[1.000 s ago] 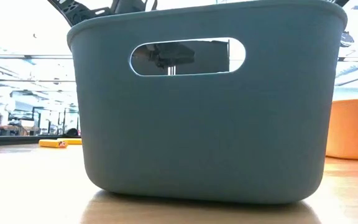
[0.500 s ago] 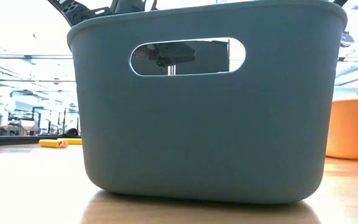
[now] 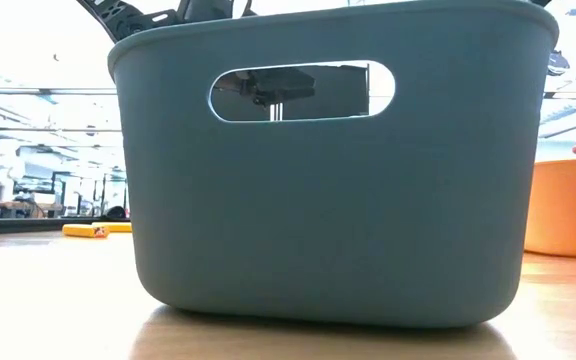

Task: Sort blocks
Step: Put the orange block into the orange bin

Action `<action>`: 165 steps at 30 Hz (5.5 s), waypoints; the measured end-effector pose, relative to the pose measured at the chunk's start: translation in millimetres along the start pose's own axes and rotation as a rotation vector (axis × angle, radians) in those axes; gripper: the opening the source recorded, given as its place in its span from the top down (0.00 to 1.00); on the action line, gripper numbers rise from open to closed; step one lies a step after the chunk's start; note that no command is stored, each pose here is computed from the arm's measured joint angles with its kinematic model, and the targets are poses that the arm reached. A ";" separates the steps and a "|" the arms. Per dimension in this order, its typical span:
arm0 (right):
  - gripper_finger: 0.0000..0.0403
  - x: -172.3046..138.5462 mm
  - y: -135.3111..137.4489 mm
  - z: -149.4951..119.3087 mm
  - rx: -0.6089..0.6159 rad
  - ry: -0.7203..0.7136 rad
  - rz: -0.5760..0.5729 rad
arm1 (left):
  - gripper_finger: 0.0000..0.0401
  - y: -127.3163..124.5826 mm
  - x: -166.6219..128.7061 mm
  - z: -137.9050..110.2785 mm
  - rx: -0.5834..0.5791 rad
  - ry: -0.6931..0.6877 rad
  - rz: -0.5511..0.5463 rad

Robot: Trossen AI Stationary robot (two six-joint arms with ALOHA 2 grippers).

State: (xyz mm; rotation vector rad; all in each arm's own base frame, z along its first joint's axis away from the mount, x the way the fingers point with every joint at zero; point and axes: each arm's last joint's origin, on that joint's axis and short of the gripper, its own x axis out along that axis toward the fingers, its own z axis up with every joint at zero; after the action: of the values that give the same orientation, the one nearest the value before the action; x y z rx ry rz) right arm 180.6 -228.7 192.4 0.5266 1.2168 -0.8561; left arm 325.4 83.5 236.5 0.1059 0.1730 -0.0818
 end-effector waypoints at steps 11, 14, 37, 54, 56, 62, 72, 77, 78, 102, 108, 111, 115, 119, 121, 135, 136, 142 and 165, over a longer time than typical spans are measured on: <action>0.34 -0.6 10.1 -47.3 0.048 -0.149 0.066 | 0.48 0.0 0.0 -0.1 0.006 0.001 0.000; 0.34 5.8 10.1 -57.7 0.077 -0.222 0.072 | 0.48 0.0 0.0 -0.1 0.009 0.001 0.000; 0.34 47.5 12.5 -55.2 0.156 -0.201 0.010 | 0.48 -3.8 0.9 3.5 0.020 -0.035 -0.047; 0.89 47.2 12.8 -56.0 0.117 -0.188 0.020 | 0.48 -5.6 1.6 5.7 -0.014 -0.052 -0.052; 0.96 46.8 12.8 -56.0 0.098 -0.189 0.018 | 0.48 -7.3 2.1 6.6 -0.022 -0.058 -0.056; 0.94 38.8 10.3 -56.5 0.089 -0.209 0.023 | 0.48 -15.6 4.5 8.5 -0.023 -0.066 -0.082; 0.97 -11.3 5.4 -56.3 0.098 -0.412 0.049 | 0.48 -21.5 6.1 11.6 -0.015 -0.089 -0.096; 0.97 -44.2 4.1 -64.9 0.090 -0.521 0.147 | 0.48 -21.4 7.8 15.4 -0.059 -0.144 -0.088; 0.97 -50.3 4.5 -67.2 0.082 -0.540 0.177 | 0.48 -22.0 9.5 15.7 -0.076 -0.162 -0.083; 0.97 -146.8 65.9 -113.3 -0.317 -0.840 0.988 | 0.48 -35.4 104.6 4.9 -0.455 -0.481 0.060; 0.97 -150.9 76.2 -117.2 -0.328 -0.873 0.964 | 0.48 -22.9 104.2 8.5 -0.451 -0.503 0.085; 0.97 -152.9 81.0 -117.1 -0.333 -0.900 0.957 | 0.48 -18.6 104.4 11.4 -0.449 -0.512 0.092; 0.97 -149.4 84.5 -114.0 -0.297 -0.925 0.863 | 0.48 -16.9 104.3 13.8 -0.414 -0.516 0.073; 0.96 -145.4 87.6 -109.6 -0.293 -0.926 0.835 | 0.48 -14.3 103.7 13.6 -0.410 -0.518 0.079; 0.96 -145.0 89.6 -106.6 -0.292 -0.941 0.840 | 0.48 -14.5 103.7 13.6 -0.410 -0.518 0.078; 0.96 -133.9 100.6 -94.2 -0.296 -0.929 0.842 | 0.49 -11.3 103.0 13.2 -0.366 -0.517 0.102; 0.96 -134.0 100.7 -94.2 -0.296 -0.930 0.843 | 0.50 -11.4 103.0 13.2 -0.359 -0.516 0.104; 0.96 -134.5 100.8 -94.3 -0.303 -0.934 0.848 | 0.70 -11.1 103.0 12.8 -0.312 -0.511 0.121; 0.60 -155.6 68.5 -138.2 -0.271 -0.830 0.893 | 0.79 -56.4 93.7 39.6 -0.113 -0.257 0.006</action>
State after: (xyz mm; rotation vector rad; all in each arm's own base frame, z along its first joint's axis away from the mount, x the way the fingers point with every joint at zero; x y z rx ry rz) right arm 137.9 -39.8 294.8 0.3668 0.2418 -0.0814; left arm 418.9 16.5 253.2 -0.0173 -0.0798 -0.0784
